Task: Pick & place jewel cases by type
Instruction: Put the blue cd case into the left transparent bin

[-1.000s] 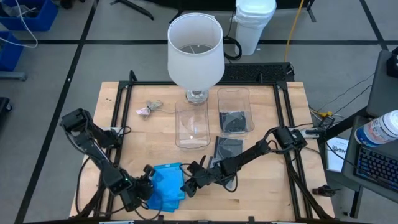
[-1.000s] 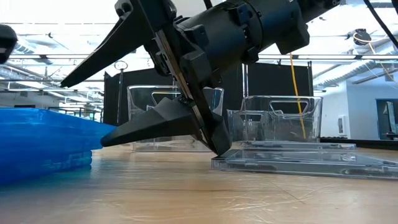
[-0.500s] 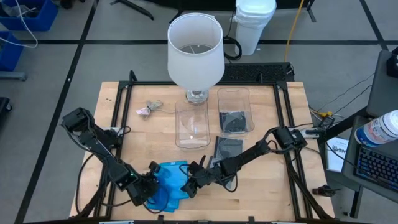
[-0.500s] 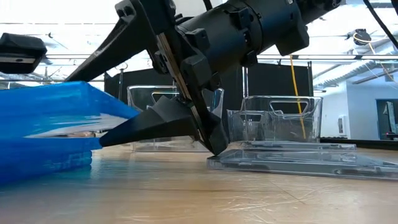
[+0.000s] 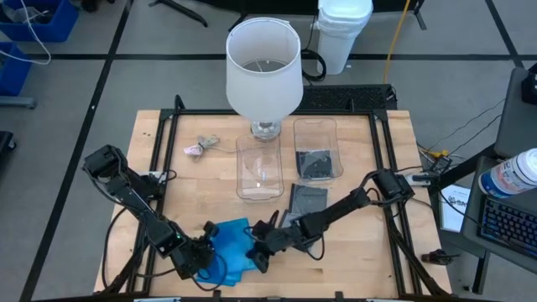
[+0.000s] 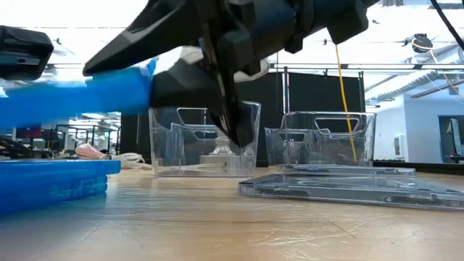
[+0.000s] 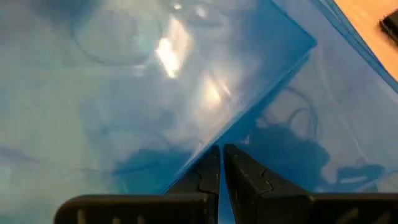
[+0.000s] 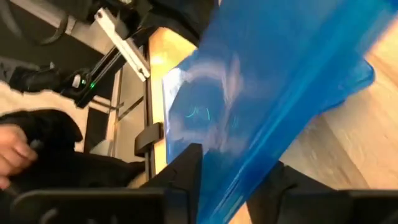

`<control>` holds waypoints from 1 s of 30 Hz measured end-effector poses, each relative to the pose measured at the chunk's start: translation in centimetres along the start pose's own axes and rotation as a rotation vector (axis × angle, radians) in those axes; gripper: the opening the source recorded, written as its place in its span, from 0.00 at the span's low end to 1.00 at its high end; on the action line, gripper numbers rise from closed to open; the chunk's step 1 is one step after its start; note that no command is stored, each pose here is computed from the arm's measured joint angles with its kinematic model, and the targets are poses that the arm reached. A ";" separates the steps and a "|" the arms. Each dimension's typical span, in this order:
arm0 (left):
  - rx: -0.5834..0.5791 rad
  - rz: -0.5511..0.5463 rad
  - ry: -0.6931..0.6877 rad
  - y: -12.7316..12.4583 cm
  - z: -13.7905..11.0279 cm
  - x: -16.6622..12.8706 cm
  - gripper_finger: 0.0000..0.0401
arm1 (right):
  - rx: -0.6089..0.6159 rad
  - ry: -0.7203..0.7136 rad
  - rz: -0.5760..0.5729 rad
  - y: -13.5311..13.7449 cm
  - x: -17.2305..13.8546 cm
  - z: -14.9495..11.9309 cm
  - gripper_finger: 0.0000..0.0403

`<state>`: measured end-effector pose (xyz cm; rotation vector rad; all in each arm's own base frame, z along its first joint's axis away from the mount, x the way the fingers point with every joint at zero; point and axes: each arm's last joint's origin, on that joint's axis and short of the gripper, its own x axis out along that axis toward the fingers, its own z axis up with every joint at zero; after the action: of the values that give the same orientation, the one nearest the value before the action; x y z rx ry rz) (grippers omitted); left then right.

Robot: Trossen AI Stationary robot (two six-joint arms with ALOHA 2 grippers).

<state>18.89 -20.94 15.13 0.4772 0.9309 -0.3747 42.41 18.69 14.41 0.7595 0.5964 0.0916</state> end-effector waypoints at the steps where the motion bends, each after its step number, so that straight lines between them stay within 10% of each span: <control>1: -0.002 0.000 -0.004 0.0 0.0 0.0 0.08 | -0.013 -0.004 0.006 0.1 0.0 0.0 0.17; 21: 0.142 0.052 -0.224 -3.5 2.2 -7.8 0.08 | -0.350 -0.044 0.031 4.2 -4.3 1.8 0.07; 30: 0.074 0.122 -0.256 -4.5 0.9 -8.5 0.08 | -0.564 -0.286 -0.275 7.6 -11.0 4.2 0.07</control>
<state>12.60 -24.28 21.65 0.5374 0.6383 -0.3510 36.53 18.49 27.10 0.1342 0.3683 -0.1002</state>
